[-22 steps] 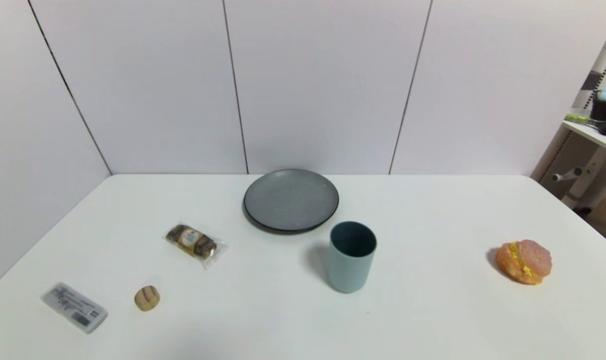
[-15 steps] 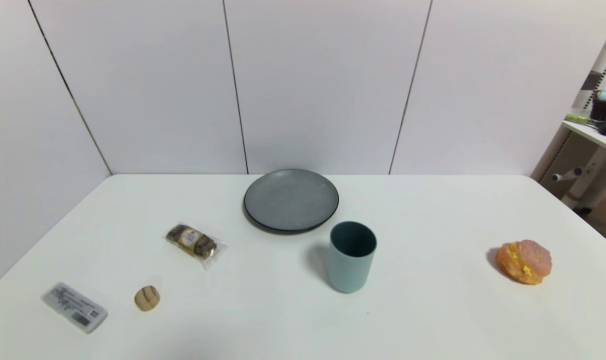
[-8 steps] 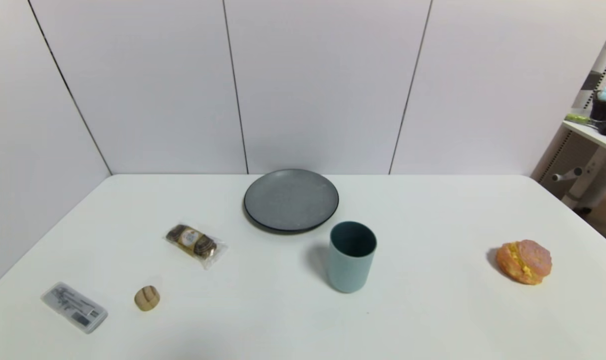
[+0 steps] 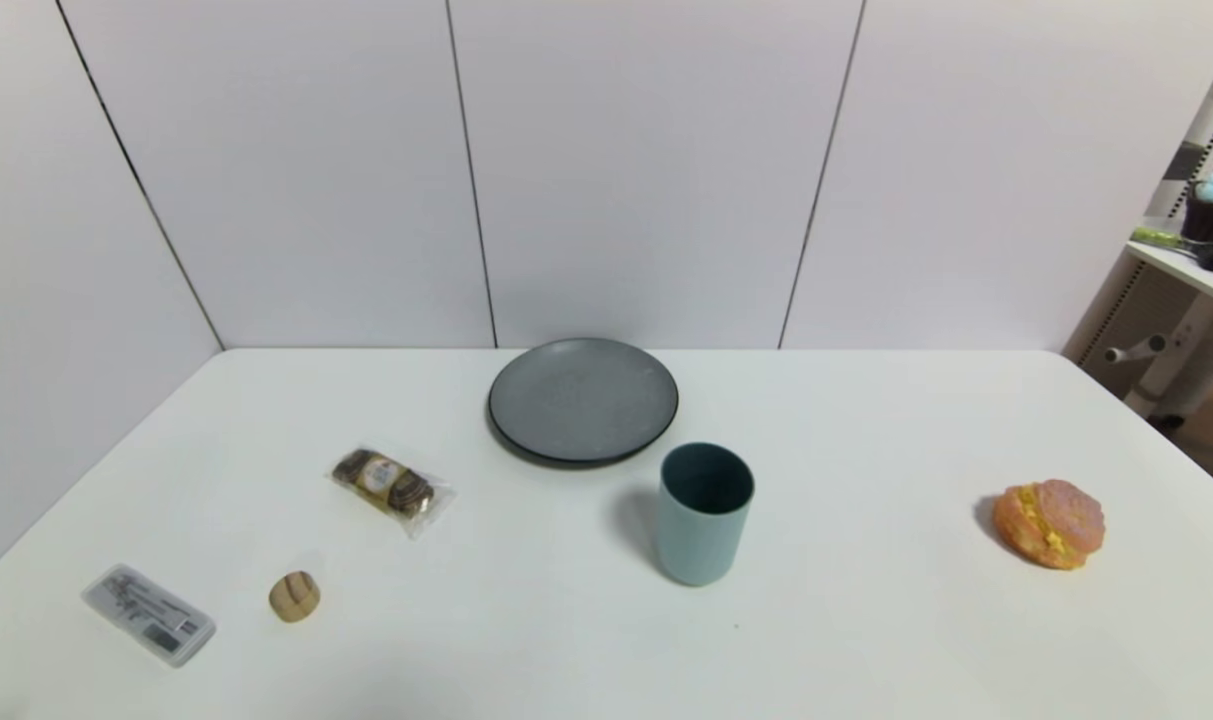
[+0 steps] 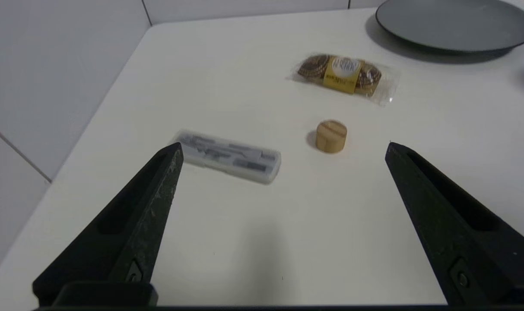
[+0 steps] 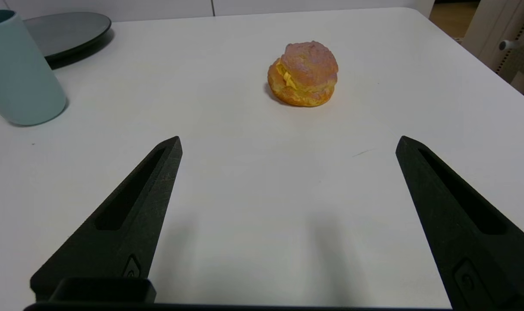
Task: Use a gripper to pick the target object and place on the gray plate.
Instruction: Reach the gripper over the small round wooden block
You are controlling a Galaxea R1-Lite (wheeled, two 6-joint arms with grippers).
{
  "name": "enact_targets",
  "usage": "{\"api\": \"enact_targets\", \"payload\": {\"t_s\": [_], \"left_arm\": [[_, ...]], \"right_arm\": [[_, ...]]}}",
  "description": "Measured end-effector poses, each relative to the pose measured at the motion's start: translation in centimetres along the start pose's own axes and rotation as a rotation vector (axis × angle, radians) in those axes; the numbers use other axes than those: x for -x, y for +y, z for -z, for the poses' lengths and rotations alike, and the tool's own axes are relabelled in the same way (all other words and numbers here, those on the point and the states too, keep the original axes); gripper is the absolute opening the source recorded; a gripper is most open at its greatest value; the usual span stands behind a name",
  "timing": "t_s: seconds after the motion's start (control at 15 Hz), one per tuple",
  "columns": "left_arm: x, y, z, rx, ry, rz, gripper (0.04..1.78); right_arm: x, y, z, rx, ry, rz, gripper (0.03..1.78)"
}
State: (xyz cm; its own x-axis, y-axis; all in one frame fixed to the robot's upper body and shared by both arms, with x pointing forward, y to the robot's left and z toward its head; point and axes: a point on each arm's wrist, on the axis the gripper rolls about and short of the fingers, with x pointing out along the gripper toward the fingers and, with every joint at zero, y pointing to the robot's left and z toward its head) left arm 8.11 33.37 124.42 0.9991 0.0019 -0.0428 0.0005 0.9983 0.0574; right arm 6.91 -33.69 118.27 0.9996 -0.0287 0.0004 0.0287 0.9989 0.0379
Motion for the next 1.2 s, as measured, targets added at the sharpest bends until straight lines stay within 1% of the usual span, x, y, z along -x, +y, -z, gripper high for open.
{"api": "enact_targets", "payload": {"t_s": [0.2, 0.33, 0.53, 0.6, 0.67, 0.8, 0.87, 0.93, 1.07, 1.2], "left_arm": [[-1.9, 0.2, -3.9, -0.014, 0.036, 0.006, 1.69], [-4.1, 0.3, -6.7, -0.037, 0.045, 0.013, 1.69], [-8.1, 0.6, -13.0, -0.074, 0.007, 0.02, 1.69], [-9.8, 0.6, -15.1, -0.092, 0.008, 0.024, 1.69], [-11.4, 0.6, -16.5, -0.11, 0.021, 0.029, 1.69], [-14.8, 0.5, -17.9, -0.138, 0.101, 0.058, 1.69], [-16.3, 0.3, -17.8, -0.145, 0.175, 0.09, 1.69], [-17.4, 0.1, -17.2, -0.148, 0.261, 0.123, 1.69], [-18.8, -0.3, -15.1, -0.149, 0.446, 0.179, 1.69], [-19.4, -0.8, -13.2, -0.152, 0.598, 0.217, 1.69]], "right_arm": [[0.0, 0.0, 0.0, 0.0, 0.0, 0.0, 1.71], [0.0, 0.0, 0.0, 0.0, 0.0, 0.001, 1.71], [0.0, 0.0, 0.0, 0.0, 0.0, 0.0, 1.71], [0.0, 0.0, 0.0, 0.0, 0.0, 0.0, 1.71], [0.0, 0.0, 0.0, 0.0, 0.0, 0.0, 1.71], [0.0, 0.0, 0.0, 0.0, -0.001, 0.0, 1.71], [0.0, 0.0, 0.0, 0.0, -0.001, 0.001, 1.71], [0.0, 0.0, 0.0, 0.0, 0.0, 0.0, 1.71], [0.0, 0.0, 0.0, 0.0, 0.0, 0.0, 1.71], [0.0, 0.0, 0.0, 0.0, -0.001, 0.0, 1.71]]}}
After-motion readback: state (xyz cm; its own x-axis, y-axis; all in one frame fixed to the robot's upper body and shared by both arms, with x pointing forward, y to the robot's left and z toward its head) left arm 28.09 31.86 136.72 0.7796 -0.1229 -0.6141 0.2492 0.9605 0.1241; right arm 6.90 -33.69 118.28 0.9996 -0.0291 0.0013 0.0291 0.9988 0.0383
